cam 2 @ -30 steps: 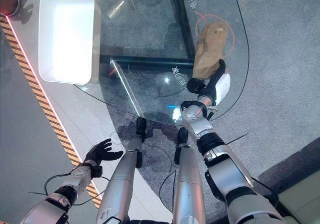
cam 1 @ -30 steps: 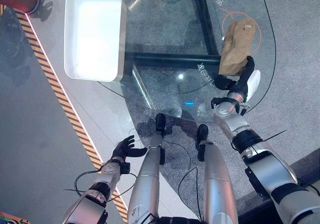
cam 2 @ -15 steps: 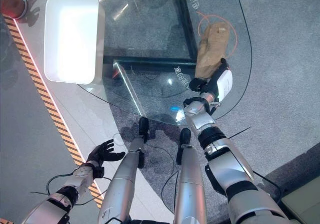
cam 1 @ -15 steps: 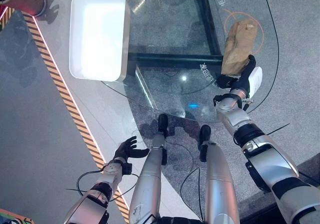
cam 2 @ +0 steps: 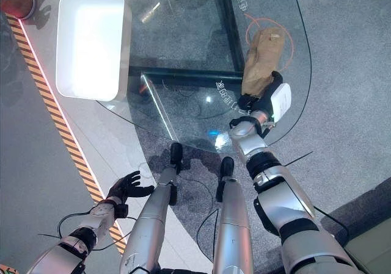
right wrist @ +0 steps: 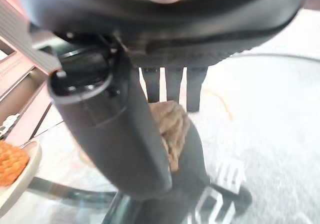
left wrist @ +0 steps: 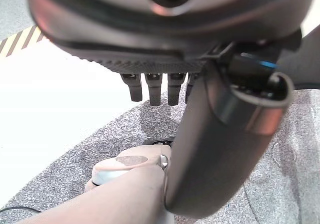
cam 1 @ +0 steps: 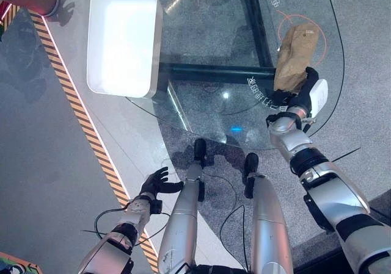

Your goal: Wipe the table with a cloth and put it in the basket.

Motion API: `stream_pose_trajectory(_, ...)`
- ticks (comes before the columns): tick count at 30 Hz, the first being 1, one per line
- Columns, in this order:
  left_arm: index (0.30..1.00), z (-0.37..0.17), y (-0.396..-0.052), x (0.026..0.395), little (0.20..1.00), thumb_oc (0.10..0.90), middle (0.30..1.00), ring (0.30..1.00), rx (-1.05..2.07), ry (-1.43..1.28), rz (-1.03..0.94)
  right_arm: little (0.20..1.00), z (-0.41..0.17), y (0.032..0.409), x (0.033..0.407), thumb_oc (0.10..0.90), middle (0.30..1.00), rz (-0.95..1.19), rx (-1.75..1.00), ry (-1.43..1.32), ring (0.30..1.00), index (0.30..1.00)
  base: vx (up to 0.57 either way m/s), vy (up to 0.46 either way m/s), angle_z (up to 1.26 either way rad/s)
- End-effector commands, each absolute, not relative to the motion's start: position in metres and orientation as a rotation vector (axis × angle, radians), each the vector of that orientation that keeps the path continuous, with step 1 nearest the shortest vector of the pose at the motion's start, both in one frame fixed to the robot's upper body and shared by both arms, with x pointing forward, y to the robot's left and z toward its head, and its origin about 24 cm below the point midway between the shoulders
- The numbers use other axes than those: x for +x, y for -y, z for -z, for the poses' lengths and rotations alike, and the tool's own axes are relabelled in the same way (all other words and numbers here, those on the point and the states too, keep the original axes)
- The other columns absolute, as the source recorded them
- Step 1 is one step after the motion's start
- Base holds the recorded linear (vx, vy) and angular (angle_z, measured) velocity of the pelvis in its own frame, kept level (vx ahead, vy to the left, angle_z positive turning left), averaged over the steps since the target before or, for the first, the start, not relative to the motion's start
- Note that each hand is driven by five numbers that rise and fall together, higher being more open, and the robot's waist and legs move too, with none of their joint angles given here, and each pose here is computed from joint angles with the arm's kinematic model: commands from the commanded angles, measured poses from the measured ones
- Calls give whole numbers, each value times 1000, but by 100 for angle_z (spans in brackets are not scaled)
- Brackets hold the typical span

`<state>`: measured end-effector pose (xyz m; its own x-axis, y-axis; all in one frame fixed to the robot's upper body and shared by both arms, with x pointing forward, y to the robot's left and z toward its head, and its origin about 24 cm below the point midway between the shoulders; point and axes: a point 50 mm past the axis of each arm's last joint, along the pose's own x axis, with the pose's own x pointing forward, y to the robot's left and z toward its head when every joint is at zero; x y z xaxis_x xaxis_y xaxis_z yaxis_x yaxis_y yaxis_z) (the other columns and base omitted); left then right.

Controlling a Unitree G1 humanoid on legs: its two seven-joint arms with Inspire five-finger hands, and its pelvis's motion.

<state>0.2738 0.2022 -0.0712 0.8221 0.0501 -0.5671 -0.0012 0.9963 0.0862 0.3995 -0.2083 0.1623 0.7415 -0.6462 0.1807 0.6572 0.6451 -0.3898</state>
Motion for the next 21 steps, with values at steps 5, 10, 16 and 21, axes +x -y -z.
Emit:
stream_pose_trajectory(5,900,77,-200,268,900,800,900,900,115,-631,-19,200,-200,192,411,100,300,635,-492,155,300,300,-4,-2,2)
stream_pose_trajectory(10,900,76,-200,269,900,800,900,900,114,-630,-18,200,-199,192,411,100,300,623,-505,152,300,300,-10,1,6)
stream_pose_trajectory(16,900,75,-199,271,900,800,900,900,114,-626,-17,200,-204,189,412,100,300,617,-548,175,300,300,0,0,0)
stream_pose_trajectory(21,900,75,-200,270,900,800,900,900,115,-626,-20,200,-207,187,411,100,300,621,-587,202,300,300,-1,2,-1)
